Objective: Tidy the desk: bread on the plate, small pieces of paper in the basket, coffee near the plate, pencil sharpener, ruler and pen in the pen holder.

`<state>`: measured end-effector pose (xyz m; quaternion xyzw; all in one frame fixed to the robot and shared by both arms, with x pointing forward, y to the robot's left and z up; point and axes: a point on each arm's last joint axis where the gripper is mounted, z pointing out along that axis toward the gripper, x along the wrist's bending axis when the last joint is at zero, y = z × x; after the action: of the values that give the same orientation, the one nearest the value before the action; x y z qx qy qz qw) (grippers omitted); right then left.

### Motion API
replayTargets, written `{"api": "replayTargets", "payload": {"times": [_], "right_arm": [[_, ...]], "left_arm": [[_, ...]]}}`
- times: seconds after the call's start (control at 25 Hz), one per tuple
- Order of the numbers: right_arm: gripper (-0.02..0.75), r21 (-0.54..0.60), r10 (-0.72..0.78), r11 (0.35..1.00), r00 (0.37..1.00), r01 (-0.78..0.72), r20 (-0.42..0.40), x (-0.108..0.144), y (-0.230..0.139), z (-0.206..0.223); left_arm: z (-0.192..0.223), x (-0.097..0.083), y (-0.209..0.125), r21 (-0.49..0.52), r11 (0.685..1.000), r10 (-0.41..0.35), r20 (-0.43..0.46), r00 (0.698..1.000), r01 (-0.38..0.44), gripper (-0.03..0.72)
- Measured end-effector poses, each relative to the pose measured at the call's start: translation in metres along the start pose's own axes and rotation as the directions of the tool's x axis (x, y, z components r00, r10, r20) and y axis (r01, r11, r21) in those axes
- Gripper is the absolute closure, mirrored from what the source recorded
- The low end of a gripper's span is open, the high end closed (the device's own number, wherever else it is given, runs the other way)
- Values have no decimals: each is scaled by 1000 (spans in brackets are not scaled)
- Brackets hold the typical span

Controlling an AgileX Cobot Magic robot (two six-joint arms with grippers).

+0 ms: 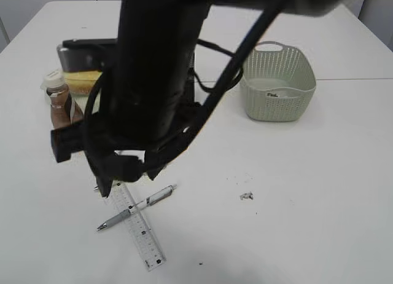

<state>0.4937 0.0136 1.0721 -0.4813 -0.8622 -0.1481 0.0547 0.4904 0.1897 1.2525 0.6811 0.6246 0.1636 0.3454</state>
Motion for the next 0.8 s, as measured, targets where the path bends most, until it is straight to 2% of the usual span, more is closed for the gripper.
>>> {"api": "replayTargets", "payload": {"times": [0.2,0.4,0.68,0.8], "right_arm": [[281,74,-18,997,1000,17,16,10,10,43],[280,88,-20,996,999,17,32,12,26,72],[281,88,-39,996,996,31,86,7,38,98],[281,93,-54,995,989,42,135,2,39,106]], "left_arm": [[-1,5,2,-19,999,35,-50,998,-36,285],[-4,12,4,-34,997,59,-95,994,-62,285],[-15,41,10,-77,997,-11,-175,985,-3,285],[-19,46,10,-88,996,-17,-188,982,0,285]]}}
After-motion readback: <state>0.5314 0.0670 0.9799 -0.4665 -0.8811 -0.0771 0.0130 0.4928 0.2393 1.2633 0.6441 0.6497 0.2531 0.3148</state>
